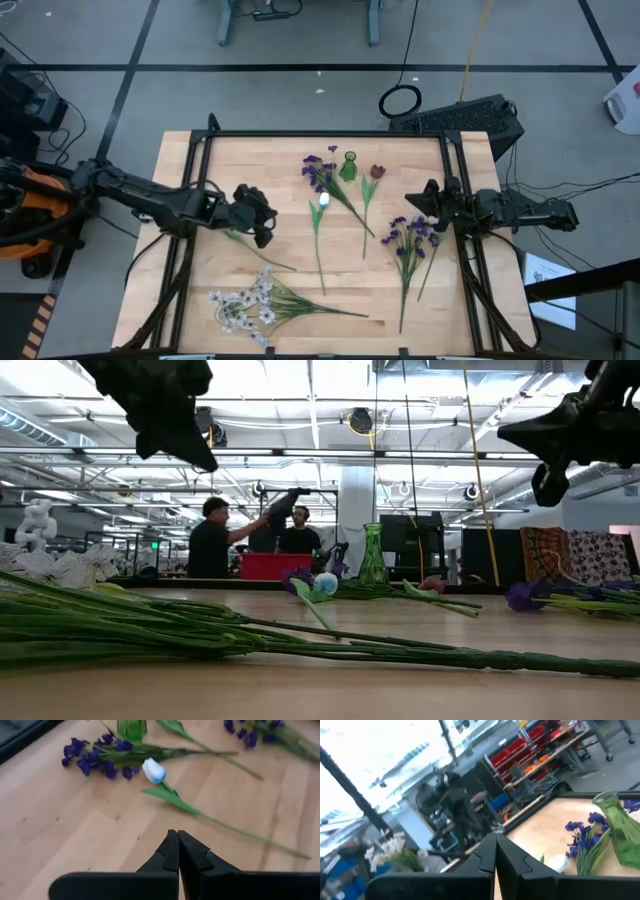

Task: Sort flowers into vase by color
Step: Put the bottom violet flowers into the green flower vase

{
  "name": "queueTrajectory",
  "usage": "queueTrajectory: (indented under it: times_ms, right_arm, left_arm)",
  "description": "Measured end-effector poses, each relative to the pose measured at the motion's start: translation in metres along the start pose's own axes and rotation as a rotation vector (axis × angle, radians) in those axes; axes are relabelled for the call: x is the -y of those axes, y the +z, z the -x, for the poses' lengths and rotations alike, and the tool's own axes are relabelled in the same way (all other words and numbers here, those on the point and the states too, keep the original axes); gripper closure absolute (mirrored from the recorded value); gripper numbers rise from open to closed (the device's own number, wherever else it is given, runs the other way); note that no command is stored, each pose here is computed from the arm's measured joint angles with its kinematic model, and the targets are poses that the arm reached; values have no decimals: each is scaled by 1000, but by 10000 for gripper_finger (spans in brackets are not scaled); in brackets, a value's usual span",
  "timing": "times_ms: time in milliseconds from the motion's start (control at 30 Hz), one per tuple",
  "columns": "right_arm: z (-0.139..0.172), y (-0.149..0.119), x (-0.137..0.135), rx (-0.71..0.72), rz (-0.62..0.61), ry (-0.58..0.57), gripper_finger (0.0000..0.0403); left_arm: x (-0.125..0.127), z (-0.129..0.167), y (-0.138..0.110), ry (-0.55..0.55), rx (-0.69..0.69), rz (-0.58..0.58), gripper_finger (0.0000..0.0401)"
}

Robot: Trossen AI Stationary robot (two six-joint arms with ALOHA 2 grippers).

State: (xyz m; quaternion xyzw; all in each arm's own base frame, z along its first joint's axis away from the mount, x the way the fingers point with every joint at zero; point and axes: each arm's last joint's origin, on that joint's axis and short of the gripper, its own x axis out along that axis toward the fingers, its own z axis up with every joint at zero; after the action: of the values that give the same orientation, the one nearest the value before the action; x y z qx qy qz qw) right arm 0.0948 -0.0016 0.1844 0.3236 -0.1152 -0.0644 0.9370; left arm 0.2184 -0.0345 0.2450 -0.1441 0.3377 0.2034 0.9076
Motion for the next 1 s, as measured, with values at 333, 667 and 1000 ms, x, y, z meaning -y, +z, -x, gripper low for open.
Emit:
queueTrajectory:
  times_ms: [333,667,1000]
  right_arm:
    - [-13,26,-19,-15,56,-212,403]
    - [-101,54,-70,-432,184,-708,403]
    - [-130,9,-98,-806,-157,-1305,403]
  left_arm:
    - [-13,-17,4,-94,-125,-207,401]
    - [-27,-20,4,-108,-200,-357,401]
    - [-48,-34,-40,-201,-273,-337,401]
